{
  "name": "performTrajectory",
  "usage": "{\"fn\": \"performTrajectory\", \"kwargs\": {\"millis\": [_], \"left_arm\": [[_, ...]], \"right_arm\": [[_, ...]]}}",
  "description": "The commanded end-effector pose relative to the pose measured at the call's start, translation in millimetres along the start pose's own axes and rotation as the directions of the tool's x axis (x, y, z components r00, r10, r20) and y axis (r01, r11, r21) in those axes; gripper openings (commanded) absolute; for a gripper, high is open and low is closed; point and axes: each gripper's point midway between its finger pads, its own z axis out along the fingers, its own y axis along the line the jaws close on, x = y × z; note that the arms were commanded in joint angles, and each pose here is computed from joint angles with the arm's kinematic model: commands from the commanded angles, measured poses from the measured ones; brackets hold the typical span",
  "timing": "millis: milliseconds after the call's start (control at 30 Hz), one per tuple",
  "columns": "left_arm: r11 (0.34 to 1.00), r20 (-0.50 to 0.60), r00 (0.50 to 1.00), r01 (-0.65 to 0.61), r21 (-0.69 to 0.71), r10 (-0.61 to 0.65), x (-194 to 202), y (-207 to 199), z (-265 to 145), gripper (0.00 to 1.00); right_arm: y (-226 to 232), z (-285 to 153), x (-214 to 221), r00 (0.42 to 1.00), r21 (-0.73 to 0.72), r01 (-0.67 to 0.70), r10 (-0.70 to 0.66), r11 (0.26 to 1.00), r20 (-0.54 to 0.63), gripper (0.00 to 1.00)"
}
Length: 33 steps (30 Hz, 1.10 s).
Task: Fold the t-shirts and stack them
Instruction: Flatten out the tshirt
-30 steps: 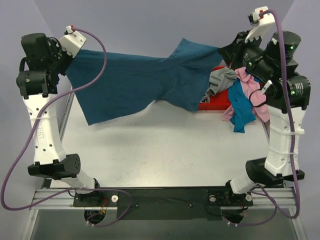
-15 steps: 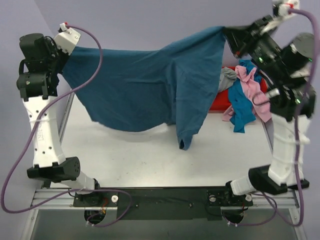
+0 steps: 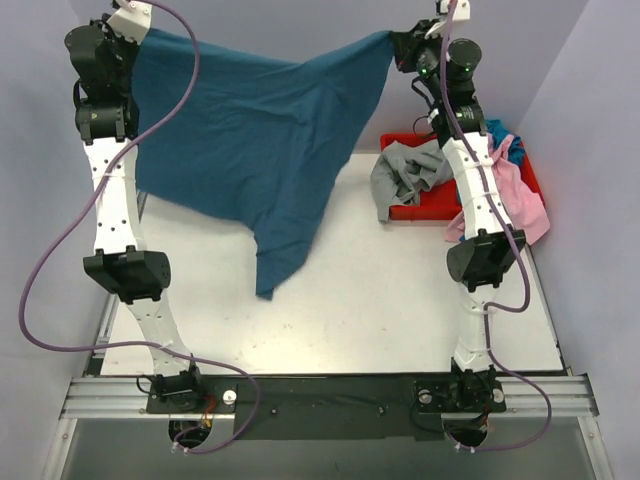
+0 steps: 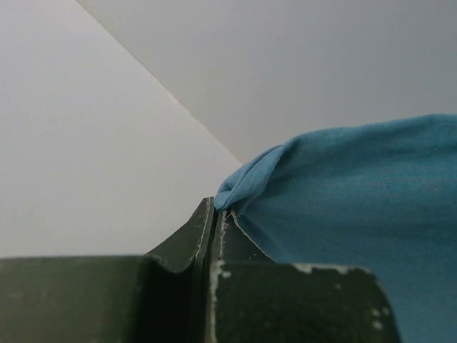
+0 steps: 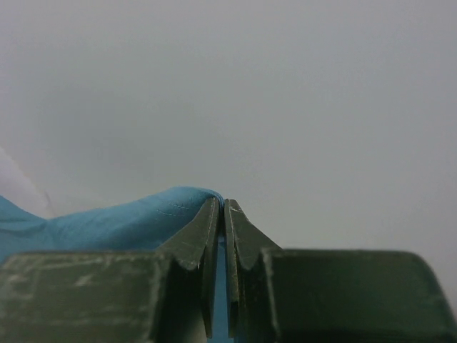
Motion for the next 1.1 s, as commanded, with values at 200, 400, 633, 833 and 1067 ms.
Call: {"fn": "performTrajectory", "kwargs": {"millis": [200, 400, 633, 833, 1067], "left_arm": [[0.946, 0.276, 0.954, -0.027, -0.324, 0.122, -90.5, 105.4, -36.5, 0.00], [0.988, 0.127, 0.981, -0.142, -0.066, 0.149, -28.9, 48.3, -39.3, 0.00], [0.869, -0.063, 0.948, -0.259, 0.422, 0.313, 79.0, -50.9, -102.9, 0.00], [0.606, -0.244, 0.844, -0.115, 0.787, 0.477, 218.3, -145.8, -214.2, 0.00], [0.368, -0.341, 0.671, 0.108, 0.924, 0.658, 340.1, -202.6, -342.2, 0.00]], "right_arm": [[51.0, -83.7, -221.9, 0.851, -0.036, 0.261, -0.212, 0.965, 0.480, 0.00], [62.3, -112.0, -112.2, 0.954, -0.203, 0.298, -0.285, 0.933, 0.093, 0.00], [121.1, -257.9, 43.6, 0.774, -0.442, 0.330, -0.508, 0.834, -0.379, 0.00], [154.4, -374.8, 176.0, 0.535, -0.554, 0.026, -0.480, 0.832, -0.695, 0.00], [205.6, -496.8, 253.8, 0.171, -0.540, -0.341, -0.515, 0.769, -0.840, 0.00]]}}
